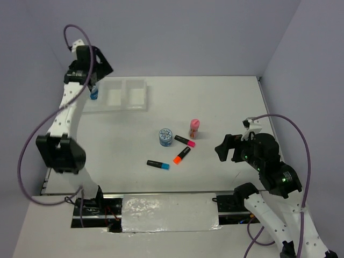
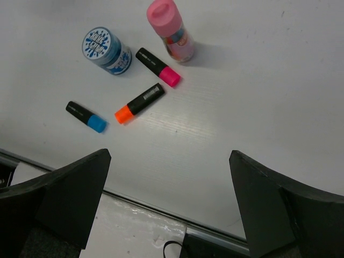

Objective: Sort the stationery into containers
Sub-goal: Pick up the stationery from the center of the board.

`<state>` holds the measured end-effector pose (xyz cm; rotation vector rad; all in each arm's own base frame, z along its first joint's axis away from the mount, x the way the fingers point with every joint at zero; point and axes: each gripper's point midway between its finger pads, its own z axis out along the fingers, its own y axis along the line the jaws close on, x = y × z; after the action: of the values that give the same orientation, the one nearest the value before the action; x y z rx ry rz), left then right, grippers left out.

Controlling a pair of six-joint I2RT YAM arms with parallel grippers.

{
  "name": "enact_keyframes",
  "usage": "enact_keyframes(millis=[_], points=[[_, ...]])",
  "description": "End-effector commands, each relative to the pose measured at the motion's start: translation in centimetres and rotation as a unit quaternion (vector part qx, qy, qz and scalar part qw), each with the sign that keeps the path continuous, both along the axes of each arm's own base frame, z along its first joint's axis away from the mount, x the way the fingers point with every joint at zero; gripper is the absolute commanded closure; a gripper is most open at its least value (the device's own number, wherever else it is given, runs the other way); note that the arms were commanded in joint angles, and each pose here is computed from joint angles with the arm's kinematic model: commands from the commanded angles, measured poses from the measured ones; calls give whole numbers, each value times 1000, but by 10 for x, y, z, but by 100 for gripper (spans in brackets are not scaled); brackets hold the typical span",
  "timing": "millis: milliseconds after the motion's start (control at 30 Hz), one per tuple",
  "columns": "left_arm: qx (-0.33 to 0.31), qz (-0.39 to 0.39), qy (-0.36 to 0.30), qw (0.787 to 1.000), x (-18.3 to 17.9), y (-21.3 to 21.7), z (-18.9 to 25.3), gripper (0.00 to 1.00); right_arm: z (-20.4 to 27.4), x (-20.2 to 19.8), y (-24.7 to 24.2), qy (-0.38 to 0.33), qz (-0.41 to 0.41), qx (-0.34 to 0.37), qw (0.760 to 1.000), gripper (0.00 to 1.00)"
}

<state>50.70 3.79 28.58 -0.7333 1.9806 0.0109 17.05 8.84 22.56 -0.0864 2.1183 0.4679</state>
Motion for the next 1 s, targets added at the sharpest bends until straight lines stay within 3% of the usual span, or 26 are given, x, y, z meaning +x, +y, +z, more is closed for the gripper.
enact_keyframes(millis=[0, 67, 167, 300, 433, 633, 800, 967], points=[[9, -98, 1, 995, -70, -97, 12, 1, 31, 7, -8, -47, -29, 7, 998, 0], [3, -155, -16, 988, -107, -142, 20, 1, 38, 10, -16, -67, -53, 6, 996, 0], [21, -194, 11, 981, -153, -177, -10, 1, 41, 12, -23, -84, -80, 16, 993, 0], [40, -280, 30, 959, -190, -226, -31, 1, 33, 6, -28, -86, -95, 25, 991, 0], [76, -344, 60, 934, -212, -272, -61, 1, 54, -7, -38, -130, -111, 44, 984, 0], [82, -364, 91, 923, -207, -294, -96, 1, 57, -10, -37, -163, -105, 62, 979, 0], [118, -361, 129, 916, -186, -307, -130, 1, 52, -9, -31, -154, -86, 58, 983, 0], [113, -370, 149, 910, -164, -315, -155, 1, 45, -4, -28, -136, -84, 50, 986, 0]])
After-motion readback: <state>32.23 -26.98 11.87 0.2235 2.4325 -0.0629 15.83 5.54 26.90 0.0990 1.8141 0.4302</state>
